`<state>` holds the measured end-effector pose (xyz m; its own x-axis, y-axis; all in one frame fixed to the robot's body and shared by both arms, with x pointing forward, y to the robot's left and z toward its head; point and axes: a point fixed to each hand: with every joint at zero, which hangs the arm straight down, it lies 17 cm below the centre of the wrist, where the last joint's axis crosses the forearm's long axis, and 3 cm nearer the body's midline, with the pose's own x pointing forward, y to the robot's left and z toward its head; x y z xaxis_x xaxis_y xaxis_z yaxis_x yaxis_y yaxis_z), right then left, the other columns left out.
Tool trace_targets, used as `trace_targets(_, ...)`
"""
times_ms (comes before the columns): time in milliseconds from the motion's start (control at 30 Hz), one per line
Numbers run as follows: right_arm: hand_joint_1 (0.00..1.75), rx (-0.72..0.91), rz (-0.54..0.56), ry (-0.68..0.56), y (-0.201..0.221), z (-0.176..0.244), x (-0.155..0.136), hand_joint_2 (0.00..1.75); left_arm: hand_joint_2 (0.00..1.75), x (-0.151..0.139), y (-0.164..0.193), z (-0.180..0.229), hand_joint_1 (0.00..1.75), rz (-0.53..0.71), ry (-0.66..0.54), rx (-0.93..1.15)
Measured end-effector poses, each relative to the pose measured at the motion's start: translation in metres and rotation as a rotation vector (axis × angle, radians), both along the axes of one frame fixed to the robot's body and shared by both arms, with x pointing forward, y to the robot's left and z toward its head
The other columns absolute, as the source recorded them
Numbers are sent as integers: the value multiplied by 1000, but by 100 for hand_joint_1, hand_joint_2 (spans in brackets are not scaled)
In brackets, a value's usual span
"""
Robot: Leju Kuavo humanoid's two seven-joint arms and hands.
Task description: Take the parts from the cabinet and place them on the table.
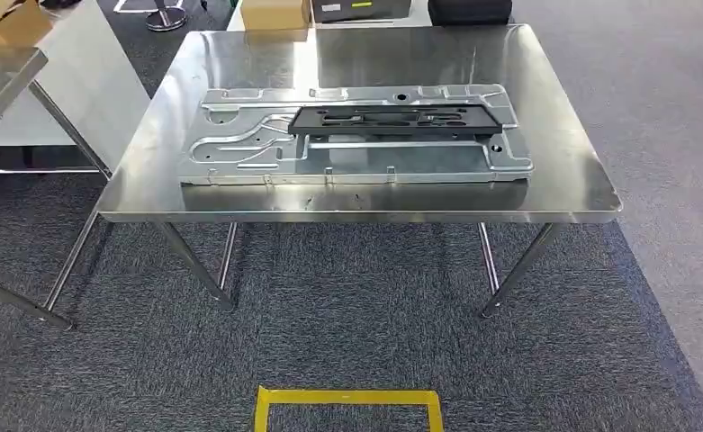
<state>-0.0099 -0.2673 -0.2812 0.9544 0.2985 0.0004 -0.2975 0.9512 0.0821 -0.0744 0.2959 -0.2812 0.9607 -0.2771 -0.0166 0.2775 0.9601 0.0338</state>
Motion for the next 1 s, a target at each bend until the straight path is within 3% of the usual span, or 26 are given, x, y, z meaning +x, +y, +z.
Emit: trace_targets(1000, 0, 15, -38, -4, 5, 0, -8, 0, 0, 6, -1, 0, 0, -10, -2, -21)
